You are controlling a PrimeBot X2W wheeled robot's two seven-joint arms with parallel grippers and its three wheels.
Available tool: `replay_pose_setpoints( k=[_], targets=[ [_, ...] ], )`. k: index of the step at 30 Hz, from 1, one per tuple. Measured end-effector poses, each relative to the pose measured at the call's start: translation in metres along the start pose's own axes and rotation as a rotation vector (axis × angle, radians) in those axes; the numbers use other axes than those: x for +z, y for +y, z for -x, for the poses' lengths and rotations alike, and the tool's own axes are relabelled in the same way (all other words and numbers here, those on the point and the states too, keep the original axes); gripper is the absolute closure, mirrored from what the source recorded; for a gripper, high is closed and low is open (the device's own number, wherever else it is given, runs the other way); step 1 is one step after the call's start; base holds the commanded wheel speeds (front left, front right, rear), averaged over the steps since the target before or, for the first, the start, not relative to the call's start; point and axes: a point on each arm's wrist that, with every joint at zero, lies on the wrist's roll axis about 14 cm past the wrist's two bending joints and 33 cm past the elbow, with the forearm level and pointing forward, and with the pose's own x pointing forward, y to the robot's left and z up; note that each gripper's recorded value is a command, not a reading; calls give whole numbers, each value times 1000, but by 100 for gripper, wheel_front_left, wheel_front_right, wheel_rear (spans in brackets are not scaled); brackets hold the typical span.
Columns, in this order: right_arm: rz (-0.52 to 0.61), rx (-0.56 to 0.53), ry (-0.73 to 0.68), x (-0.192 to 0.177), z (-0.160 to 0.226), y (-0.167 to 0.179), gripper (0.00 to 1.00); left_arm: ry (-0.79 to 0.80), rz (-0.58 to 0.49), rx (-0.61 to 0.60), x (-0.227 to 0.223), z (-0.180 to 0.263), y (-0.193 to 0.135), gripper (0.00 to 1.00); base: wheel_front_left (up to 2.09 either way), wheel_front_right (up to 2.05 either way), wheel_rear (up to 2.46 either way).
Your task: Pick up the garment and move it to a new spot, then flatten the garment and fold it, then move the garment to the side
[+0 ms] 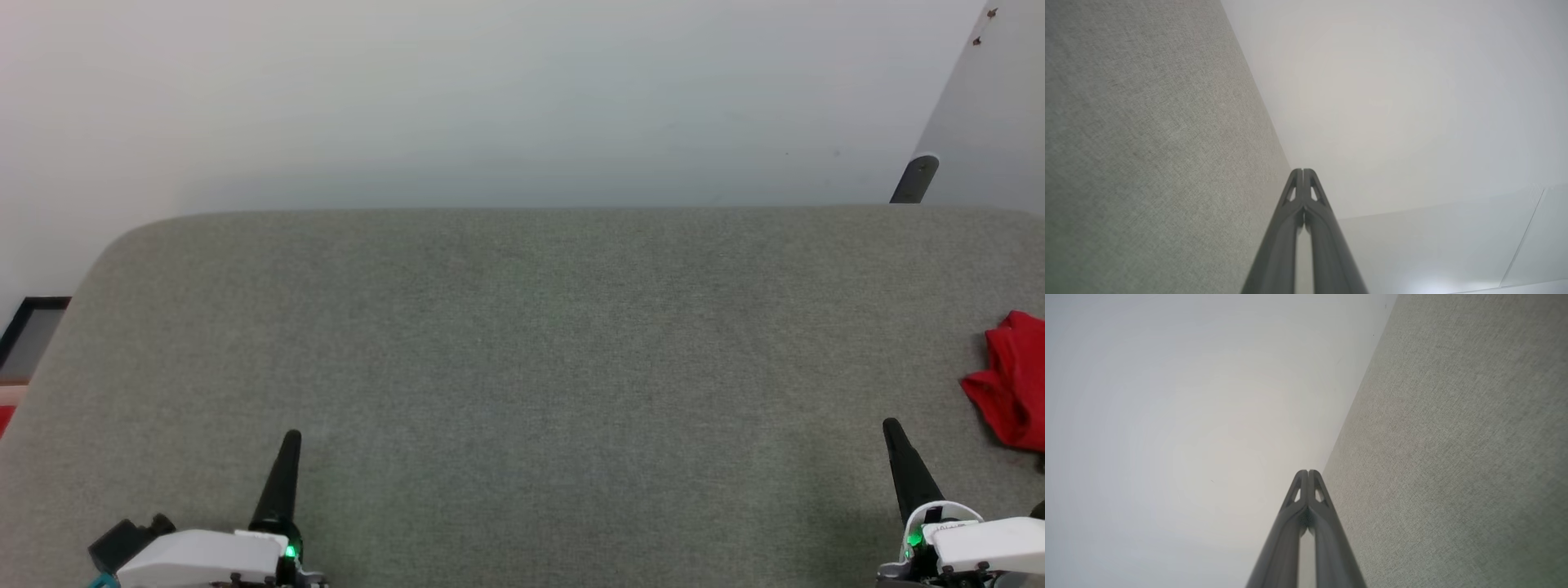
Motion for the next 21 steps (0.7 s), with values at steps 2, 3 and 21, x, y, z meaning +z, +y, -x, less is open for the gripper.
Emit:
replay_pose_setpoints(
  k=[2,3,21],
  targets=[
    [-17,-1,0,0,0,-1,100,2,16,-5,0,-1,-2,100,0,0,0],
    [-25,0,-1,0,-1,0,100,5,24,-5,-1,-1,-1,100,0,0,0],
    [-152,14,-4,2,-7,3,100,20,165,-27,-5,-9,-8,100,0,0,0]
  ],
)
